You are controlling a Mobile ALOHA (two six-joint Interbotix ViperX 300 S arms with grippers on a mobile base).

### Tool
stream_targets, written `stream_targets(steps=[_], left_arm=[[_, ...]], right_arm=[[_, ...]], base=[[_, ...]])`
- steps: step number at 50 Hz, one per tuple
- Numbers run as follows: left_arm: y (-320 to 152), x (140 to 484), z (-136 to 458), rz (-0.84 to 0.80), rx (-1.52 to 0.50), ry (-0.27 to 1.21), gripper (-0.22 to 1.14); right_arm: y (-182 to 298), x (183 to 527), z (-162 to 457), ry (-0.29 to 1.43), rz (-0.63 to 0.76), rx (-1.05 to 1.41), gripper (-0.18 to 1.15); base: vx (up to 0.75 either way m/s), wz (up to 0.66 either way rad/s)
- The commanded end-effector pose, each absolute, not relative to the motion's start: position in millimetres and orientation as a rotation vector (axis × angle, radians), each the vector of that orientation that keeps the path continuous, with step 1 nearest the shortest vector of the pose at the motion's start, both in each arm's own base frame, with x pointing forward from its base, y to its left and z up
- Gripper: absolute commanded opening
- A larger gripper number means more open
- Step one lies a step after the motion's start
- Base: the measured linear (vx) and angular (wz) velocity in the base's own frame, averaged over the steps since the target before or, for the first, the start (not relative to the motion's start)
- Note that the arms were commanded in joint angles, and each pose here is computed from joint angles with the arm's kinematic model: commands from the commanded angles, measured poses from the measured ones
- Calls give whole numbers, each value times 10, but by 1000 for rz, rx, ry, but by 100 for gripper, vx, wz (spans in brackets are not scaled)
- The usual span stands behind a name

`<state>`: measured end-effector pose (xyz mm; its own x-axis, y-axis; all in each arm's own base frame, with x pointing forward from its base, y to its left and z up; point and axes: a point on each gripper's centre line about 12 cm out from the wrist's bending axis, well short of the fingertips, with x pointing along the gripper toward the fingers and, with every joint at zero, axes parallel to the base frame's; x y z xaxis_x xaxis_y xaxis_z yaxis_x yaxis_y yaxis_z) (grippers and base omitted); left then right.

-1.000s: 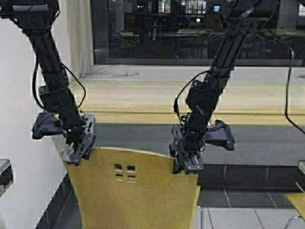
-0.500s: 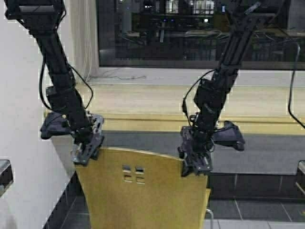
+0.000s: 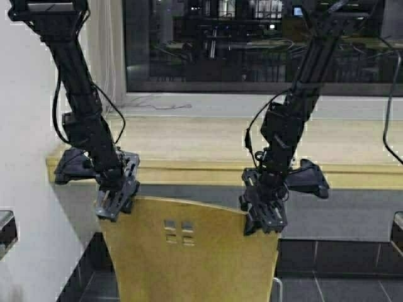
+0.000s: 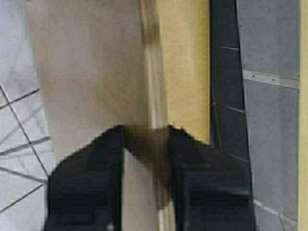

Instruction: Push the chairs under the table

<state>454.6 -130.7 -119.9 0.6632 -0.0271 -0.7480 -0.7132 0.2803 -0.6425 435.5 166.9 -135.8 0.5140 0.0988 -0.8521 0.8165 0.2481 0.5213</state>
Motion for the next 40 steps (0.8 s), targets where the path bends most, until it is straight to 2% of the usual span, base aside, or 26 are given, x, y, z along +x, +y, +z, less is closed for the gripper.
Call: stream_targets(steps=[1, 40], left_arm=[[-1295, 4430, -1264, 537, -1194, 772, 6], [-1422, 4369, -1239, 519, -1185, 789, 6]], right_arm=[[1605, 4536, -1140, 873, -553, 1245, 5], [1492, 4543, -1093, 875, -538, 1191, 5]], base=[[21, 0], [19, 1]])
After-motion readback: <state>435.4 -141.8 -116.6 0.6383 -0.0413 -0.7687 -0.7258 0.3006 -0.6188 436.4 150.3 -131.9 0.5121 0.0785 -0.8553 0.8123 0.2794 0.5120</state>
